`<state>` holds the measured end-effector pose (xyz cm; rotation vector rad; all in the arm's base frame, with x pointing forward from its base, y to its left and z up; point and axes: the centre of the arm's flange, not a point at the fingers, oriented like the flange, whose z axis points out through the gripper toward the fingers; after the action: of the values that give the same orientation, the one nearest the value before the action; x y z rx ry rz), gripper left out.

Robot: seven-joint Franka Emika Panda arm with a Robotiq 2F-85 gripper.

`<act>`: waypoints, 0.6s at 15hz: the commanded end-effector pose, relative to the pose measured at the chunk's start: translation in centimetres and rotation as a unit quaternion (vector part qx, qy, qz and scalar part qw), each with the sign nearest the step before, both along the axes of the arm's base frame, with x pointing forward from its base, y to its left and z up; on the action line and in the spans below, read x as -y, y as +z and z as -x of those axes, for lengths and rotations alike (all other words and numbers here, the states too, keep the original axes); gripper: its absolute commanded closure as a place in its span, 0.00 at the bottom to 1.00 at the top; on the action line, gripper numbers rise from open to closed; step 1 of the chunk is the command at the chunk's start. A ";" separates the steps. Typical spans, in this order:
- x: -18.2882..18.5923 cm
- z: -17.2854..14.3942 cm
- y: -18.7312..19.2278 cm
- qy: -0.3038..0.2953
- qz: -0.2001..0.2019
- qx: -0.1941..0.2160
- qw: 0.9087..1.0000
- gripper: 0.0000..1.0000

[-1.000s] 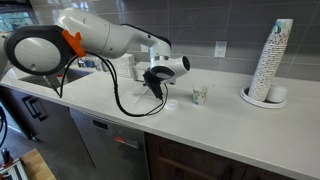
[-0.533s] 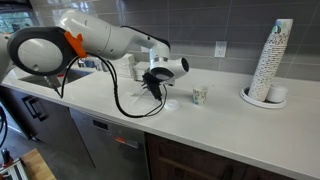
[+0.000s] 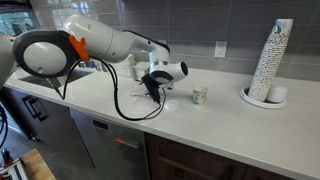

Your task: Remove the white spoon from the coffee cup on the right.

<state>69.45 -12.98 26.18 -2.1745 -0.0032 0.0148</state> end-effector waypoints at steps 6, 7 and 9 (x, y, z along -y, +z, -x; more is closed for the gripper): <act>0.2 0.4 2.6 0.001 0.094 -0.068 0.993 0.00; 0.1 0.5 4.3 0.000 0.121 -0.076 0.990 0.00; -0.3 0.8 8.3 -0.005 0.169 -0.090 0.982 0.00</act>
<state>69.35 -13.53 29.06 -2.3729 0.0845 0.1509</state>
